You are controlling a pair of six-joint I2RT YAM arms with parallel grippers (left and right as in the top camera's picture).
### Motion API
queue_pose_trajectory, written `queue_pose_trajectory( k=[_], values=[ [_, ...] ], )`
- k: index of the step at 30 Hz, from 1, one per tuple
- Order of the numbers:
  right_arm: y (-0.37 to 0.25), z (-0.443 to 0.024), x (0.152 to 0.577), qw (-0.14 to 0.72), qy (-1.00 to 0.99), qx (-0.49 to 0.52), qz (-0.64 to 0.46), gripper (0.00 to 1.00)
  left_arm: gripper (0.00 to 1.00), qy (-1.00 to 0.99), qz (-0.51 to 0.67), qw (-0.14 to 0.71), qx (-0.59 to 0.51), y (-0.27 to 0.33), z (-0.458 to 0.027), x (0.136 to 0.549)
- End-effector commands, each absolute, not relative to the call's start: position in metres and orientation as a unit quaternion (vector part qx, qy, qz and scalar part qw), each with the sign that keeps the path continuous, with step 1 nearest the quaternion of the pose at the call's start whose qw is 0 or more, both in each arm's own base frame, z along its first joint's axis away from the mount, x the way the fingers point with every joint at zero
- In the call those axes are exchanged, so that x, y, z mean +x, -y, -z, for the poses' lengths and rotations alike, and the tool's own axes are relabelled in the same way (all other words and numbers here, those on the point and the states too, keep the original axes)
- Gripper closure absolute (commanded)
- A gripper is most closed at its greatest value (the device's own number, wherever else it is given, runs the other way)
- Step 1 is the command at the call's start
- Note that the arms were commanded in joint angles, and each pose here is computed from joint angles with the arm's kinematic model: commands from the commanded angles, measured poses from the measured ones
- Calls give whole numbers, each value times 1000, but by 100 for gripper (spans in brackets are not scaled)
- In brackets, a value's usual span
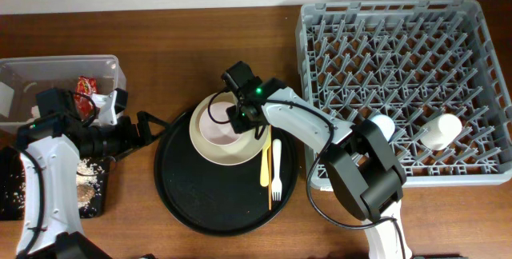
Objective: Sort waste into correct bins and load items into the dishwasher rack
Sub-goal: 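Grasp the pink bowl rim with the right gripper and carry it right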
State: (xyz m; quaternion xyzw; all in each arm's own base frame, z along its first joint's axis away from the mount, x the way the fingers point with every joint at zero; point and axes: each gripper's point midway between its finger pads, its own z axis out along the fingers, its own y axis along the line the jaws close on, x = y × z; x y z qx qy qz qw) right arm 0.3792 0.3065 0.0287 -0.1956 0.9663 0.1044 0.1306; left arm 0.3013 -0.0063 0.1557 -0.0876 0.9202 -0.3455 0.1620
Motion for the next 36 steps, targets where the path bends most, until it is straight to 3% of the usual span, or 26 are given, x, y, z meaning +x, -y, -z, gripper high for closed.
queue_pose_trajectory(
  k=[1, 3, 5, 12, 15, 19, 22, 26, 29, 32, 36],
  values=[
    [-309, -25, 376, 128, -967, -193, -108, 66, 1, -919, 345, 167, -87, 4, -159, 304],
    [-310, -25, 377, 128, -967, -194, -108, 67, 0, -919, 345, 167, -87, 4, -159, 304],
    [-310, -25, 378, 131, -966, -193, -107, 75, 0, -919, 345, 167, -87, 4, -159, 304],
    [-313, -36, 385, 148, -963, -196, -110, 76, 0, -919, 345, 167, -87, 4, -159, 304],
    [-313, -36, 385, 148, -963, -198, -110, 95, 1, -919, 345, 167, -87, 4, -159, 304],
    [-313, -52, 392, 158, -962, -193, -115, 96, 1, -919, 345, 167, -87, 4, -159, 304],
    [-303, -99, 407, 184, -959, -177, -123, 96, 1, -919, 345, 167, -87, 4, -159, 304],
    [-257, -210, 409, 237, -948, -176, -116, 96, 1, -919, 345, 167, -87, 4, -159, 304],
    [-195, -294, 386, 277, -945, -130, -113, 96, 1, -919, 345, 167, -87, 4, -159, 304],
    [-133, -338, 359, 307, -943, -75, -103, 96, 1, -919, 345, 167, -87, 4, -159, 304],
    [-71, -350, 351, 315, -946, -1, -78, 96, 1, -919, 345, 167, -87, 4, -159, 304]
  ],
)
